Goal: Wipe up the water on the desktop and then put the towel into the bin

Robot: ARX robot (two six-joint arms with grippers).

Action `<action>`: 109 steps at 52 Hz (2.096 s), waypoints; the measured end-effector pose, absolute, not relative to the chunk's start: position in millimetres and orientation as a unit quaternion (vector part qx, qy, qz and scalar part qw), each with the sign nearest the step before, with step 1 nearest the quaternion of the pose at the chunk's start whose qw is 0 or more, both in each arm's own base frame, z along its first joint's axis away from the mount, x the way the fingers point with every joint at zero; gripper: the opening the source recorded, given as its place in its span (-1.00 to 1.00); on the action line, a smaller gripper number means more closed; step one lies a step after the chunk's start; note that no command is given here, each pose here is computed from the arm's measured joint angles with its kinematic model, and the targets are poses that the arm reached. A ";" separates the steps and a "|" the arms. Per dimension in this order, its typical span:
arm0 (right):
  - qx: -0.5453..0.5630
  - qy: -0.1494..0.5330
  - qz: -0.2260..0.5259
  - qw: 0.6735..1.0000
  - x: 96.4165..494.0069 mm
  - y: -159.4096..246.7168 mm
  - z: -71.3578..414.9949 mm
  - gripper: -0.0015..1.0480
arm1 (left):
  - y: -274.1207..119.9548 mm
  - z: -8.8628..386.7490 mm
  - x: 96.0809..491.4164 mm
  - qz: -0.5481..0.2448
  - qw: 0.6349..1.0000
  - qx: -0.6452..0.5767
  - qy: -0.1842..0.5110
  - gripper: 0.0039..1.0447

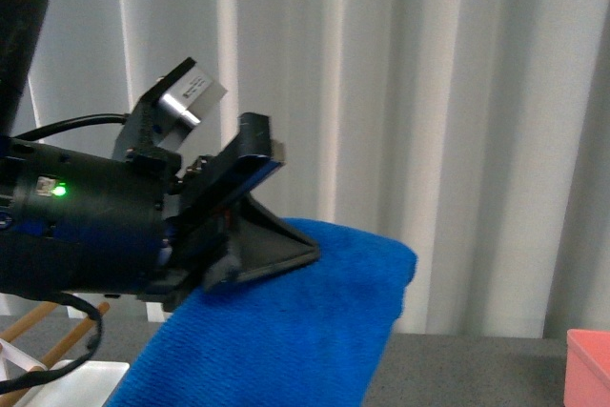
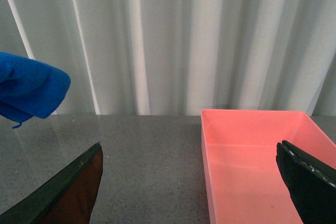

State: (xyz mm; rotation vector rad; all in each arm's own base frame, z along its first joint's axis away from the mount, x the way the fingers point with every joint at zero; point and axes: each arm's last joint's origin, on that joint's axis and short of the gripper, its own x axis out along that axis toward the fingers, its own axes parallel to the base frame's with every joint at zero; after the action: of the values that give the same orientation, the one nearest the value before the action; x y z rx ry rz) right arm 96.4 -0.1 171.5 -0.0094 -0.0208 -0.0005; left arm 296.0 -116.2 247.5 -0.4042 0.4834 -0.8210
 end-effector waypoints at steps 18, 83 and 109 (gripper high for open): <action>-0.005 -0.010 0.000 1.000 96.4 -0.1 171.5 0.87 | -143.0 245.1 301.0 -0.363 0.881 -0.195 0.232 -0.92; 0.161 0.155 0.461 0.859 247.3 109.3 149.8 0.87 | -143.5 245.4 301.1 -0.361 0.882 -0.194 0.231 -0.92; 0.120 0.162 0.423 0.883 268.1 156.2 161.8 0.21 | -143.1 245.3 301.3 -0.359 0.883 -0.193 0.231 -0.92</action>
State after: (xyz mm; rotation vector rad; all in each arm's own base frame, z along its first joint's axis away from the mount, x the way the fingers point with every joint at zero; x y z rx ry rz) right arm 268.1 156.2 161.8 0.2489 0.3368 0.8811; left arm 301.3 -143.1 245.3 -0.4026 0.4805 -0.7474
